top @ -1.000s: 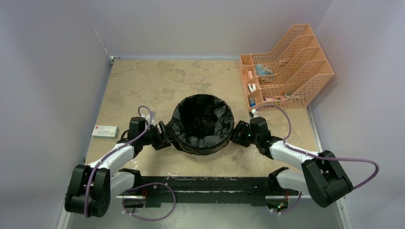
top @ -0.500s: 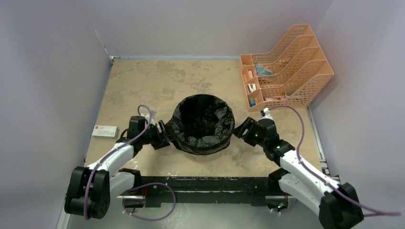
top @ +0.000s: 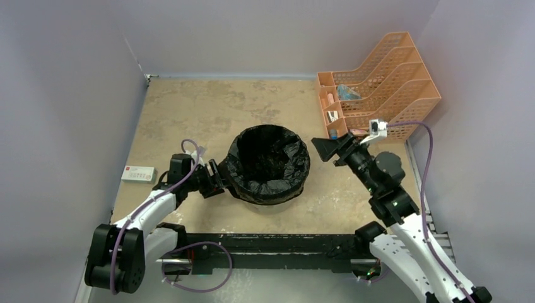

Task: Put the trash bags into the trash bin

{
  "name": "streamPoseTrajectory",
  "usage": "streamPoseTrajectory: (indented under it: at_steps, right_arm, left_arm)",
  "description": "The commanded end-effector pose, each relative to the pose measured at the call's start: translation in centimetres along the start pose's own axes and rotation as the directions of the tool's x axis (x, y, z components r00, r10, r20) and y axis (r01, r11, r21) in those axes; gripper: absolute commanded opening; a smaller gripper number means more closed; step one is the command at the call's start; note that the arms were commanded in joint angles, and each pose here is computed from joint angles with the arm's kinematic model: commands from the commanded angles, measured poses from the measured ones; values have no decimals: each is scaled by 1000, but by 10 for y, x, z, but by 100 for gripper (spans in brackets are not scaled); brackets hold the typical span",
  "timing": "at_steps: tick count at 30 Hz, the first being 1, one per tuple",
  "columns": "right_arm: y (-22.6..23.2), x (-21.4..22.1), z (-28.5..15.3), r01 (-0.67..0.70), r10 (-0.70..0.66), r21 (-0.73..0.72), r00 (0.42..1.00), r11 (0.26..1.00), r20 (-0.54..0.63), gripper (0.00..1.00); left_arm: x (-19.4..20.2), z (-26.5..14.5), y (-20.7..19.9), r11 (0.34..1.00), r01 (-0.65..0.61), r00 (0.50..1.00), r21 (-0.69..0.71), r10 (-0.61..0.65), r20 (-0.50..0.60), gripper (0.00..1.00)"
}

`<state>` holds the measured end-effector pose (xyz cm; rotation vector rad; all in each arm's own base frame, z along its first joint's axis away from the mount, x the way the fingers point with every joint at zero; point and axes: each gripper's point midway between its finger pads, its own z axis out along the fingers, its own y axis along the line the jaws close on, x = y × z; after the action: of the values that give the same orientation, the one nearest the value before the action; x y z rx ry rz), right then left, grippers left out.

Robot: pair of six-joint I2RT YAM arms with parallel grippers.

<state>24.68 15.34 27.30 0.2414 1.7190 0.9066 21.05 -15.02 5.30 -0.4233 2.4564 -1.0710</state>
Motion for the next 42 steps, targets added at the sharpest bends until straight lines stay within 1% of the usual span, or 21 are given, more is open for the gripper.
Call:
streamPoseTrajectory:
  at_steps: [1, 4, 6, 10, 14, 17, 18, 20, 21, 22, 25, 29, 31, 33, 35, 42]
  right_arm:
    - [99, -18, -6, 159, -192, -430, 981, 889, -34, 80]
    - [115, 4, 6, 124, -253, -509, 948, 852, -194, 70]
    - [115, 19, 21, 148, -292, -465, 922, 873, -254, 67]
    - [113, 44, 41, 276, -379, -334, 876, 901, -299, 59]
    - [109, 68, 53, 404, -469, -245, 812, 881, -347, 53]
    - [108, 94, 58, 516, -558, -216, 734, 829, -388, 52]
    - [106, 105, 62, 564, -592, -199, 698, 801, -403, 51]
    - [103, 127, 64, 615, -632, -206, 635, 762, -443, 51]
    - [102, 138, 66, 624, -641, -215, 611, 751, -465, 51]
    - [101, 145, 68, 629, -641, -214, 598, 747, -481, 51]
    - [100, 167, 72, 622, -633, -224, 577, 750, -517, 49]
    - [100, 190, 75, 584, -620, -266, 569, 767, -540, 49]
    - [96, 206, 72, 565, -618, -299, 541, 769, -570, 49]
    - [87, 220, 71, 560, -608, -298, 521, 773, -599, 50]
    - [75, 235, 69, 565, -602, -298, 488, 770, -631, 50]
    - [44, 265, 71, 598, -589, -280, 415, 751, -693, 52]
  left_arm:
    - [-6, -3, -13, 997, -49, 999, 52, 47, 25, 64]
    - [-5, -5, -13, 997, -52, 998, 55, 51, 31, 64]
    - [-4, -5, -14, 997, -54, 998, 57, 52, 34, 65]
    - [-3, -7, -14, 997, -53, 998, 62, 51, 35, 65]
    - [-3, -8, -15, 996, -54, 998, 66, 52, 40, 65]
    - [-3, -8, -16, 996, -55, 998, 65, 52, 42, 65]
    - [-2, -8, -16, 996, -54, 998, 67, 51, 41, 65]
    - [-2, -8, -16, 996, -52, 998, 71, 49, 41, 65]
    - [-1, -8, -16, 996, -52, 998, 75, 49, 38, 65]
    - [-1, -8, -17, 995, -52, 998, 79, 49, 35, 65]
    - [1, -9, -17, 995, -52, 998, 83, 49, 30, 65]
    - [1, -9, -17, 995, -51, 998, 82, 48, 33, 65]
    - [1, -9, -17, 995, -53, 998, 84, 50, 32, 65]
    - [1, -9, -17, 995, -53, 998, 83, 50, 31, 65]
    - [1, -9, -18, 995, -54, 998, 88, 52, 28, 65]
    - [3, -9, -22, 992, -62, 998, 112, 60, 20, 63]
